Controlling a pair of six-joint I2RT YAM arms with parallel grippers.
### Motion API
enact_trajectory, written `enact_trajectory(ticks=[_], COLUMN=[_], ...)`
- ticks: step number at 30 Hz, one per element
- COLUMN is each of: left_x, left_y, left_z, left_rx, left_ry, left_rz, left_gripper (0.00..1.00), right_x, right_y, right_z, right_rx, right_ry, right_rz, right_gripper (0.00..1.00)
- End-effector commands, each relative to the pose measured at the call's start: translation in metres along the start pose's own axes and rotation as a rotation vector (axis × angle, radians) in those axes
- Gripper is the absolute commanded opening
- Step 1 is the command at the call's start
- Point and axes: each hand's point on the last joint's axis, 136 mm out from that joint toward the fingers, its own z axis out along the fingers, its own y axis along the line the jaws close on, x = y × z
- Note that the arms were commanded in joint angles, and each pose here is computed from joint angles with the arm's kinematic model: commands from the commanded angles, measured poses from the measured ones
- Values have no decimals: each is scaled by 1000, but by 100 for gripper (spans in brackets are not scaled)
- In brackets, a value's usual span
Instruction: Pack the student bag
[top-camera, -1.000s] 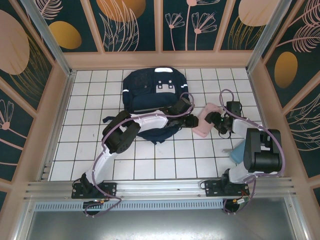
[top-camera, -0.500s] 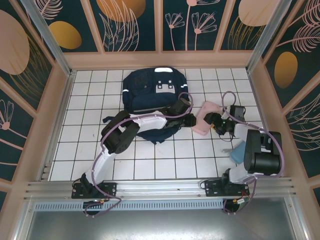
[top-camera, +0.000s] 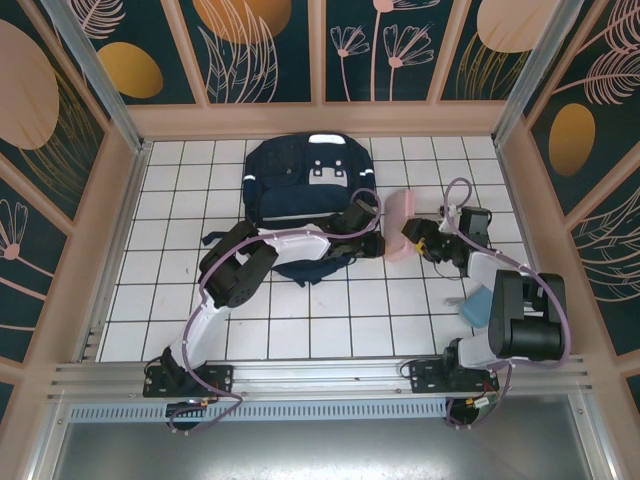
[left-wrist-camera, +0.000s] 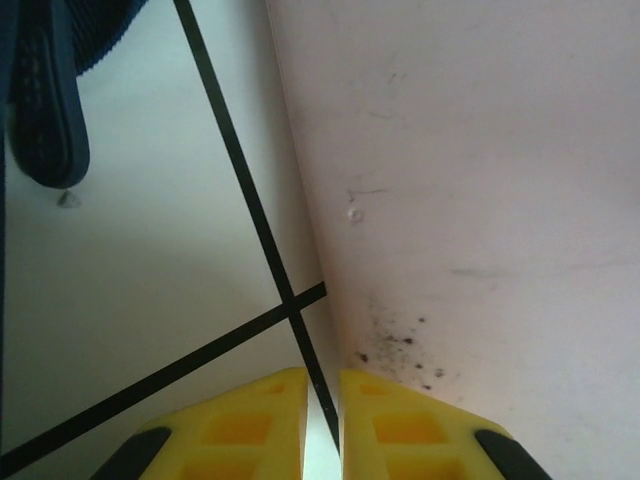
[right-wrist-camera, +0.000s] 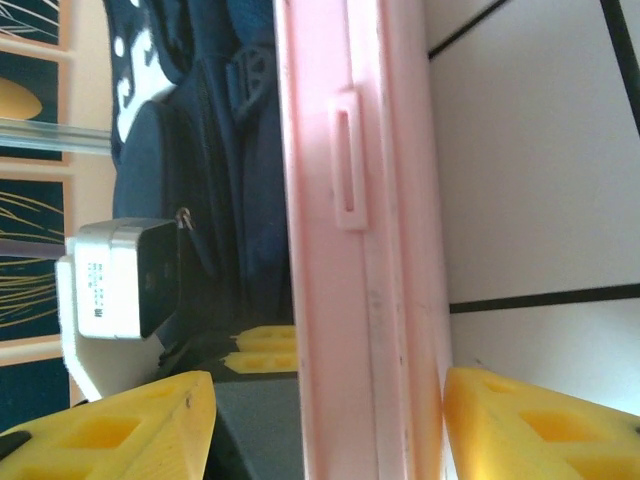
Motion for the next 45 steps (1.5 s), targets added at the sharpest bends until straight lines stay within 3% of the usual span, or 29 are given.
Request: enact_trajectory(ticks=[1,7,13,18,22,27,33,37,40,45], left_x=[17,14,2,-21,-38,-49,-52,-43,-32,-34], left_y=[20,12,-4,-46,-62,-63,-11,27,49,70], left_z=[8,6,-4,-47,-88,-131,-169,-177,-168,-152], left_rx=[-51,-32,-3,92,93,6,-330,-528,-593,-649], left_ry=[62,61,42,-27,-106,-169,-179,-83,-2,54], left_rz=[-3,8,37,73,120,290,535,657,745,773], left_gripper=[17,19,22,34,46,62,77,80,79,76], right_x=[5,1,-5,-13,-19,-22,-20,-17,-15,-13], right_y=[-2,-16,-24,-19,-6,16,34,40,41,43], right_z=[7,12,11,-1,-13,-27,-39,-42,-43,-43], right_rx=[-3,162,251,286,277,229,190,173,160,147], right_ry=[38,23,0,-56,-108,-152,-165,-169,-168,-161], right_rz=[24,-31,-50,-62,-91,-133,-153,-151,-142,-132], right_gripper=[60,57,38,28,22,17,17,17,17,17])
